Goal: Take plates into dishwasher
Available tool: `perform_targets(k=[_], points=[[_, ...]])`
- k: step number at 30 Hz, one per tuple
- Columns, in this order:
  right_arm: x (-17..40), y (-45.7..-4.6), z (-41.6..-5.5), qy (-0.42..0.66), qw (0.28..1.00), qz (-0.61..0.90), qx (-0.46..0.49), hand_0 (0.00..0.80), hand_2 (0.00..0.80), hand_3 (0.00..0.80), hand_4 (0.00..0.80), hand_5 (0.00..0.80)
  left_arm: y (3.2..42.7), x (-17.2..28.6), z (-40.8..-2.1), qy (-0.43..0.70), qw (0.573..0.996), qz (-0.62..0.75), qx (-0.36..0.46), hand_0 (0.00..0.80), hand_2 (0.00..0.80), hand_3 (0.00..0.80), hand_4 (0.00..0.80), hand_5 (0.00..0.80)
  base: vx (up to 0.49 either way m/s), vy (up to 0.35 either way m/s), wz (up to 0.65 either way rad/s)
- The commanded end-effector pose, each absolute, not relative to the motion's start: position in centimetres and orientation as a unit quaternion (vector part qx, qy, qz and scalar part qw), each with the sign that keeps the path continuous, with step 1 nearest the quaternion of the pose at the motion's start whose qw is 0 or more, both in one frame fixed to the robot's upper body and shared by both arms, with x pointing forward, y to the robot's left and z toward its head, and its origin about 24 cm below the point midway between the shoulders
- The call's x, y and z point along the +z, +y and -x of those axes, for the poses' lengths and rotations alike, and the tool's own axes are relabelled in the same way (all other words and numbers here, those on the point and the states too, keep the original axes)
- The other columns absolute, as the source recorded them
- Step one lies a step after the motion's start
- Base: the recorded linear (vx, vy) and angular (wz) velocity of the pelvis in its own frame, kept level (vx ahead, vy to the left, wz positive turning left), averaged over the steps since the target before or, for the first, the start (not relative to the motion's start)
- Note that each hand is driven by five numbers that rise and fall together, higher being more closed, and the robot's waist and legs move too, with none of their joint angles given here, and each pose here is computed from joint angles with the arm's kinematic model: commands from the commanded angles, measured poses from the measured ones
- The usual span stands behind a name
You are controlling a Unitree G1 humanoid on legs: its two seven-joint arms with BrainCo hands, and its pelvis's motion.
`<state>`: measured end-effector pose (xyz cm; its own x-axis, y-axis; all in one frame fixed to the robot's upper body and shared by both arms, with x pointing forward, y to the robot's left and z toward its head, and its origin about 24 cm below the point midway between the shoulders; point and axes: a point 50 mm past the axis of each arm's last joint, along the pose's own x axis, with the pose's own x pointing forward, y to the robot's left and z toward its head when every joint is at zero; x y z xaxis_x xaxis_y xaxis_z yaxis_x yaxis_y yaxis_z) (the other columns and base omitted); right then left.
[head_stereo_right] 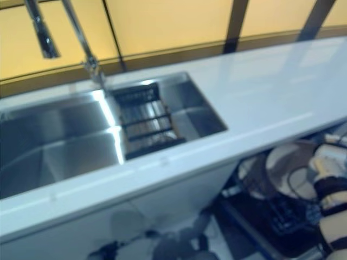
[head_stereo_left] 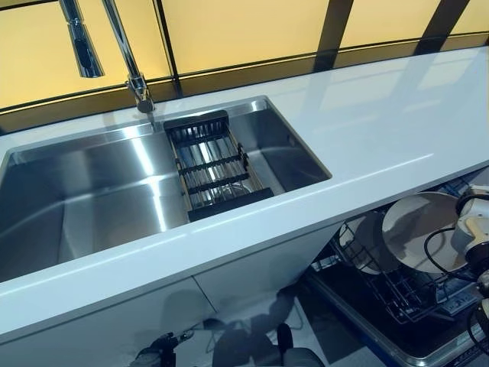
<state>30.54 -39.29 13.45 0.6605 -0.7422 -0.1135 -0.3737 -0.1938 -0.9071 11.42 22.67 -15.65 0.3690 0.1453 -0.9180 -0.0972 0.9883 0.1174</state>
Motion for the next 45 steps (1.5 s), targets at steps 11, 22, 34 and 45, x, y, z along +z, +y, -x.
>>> perform_targets(k=[11,22,34,45], points=[[10.6,-35.1,-30.6,0.325,0.421,0.836,-0.134,0.800,0.800,0.800,0.800,0.800,23.1,-14.6,-14.4,0.522,0.848,-0.059,0.066,0.000,0.000,0.000,0.000,0.000,-0.007,-0.008,0.05],[8.8,-35.3,-28.8,0.344,0.413,0.840,-0.078,0.800,0.800,0.800,0.800,0.800,23.5,-14.7,-13.8,0.526,0.845,-0.068,0.072,0.000,0.000,0.000,0.000,0.000,0.001,-0.001,0.00],[11.7,-36.4,-27.8,0.326,0.459,0.821,-0.095,0.621,0.621,0.621,0.621,0.621,24.4,-14.6,-13.6,0.532,0.839,-0.073,0.088,0.000,0.000,0.000,0.000,0.000,0.000,0.000,0.00],[19.1,-38.0,-27.0,0.303,0.532,0.775,-0.155,0.000,0.000,0.000,0.000,0.000,25.4,-14.6,-12.9,0.535,0.835,-0.062,0.113,0.000,0.000,0.000,0.000,0.000,0.011,0.011,-0.05]])
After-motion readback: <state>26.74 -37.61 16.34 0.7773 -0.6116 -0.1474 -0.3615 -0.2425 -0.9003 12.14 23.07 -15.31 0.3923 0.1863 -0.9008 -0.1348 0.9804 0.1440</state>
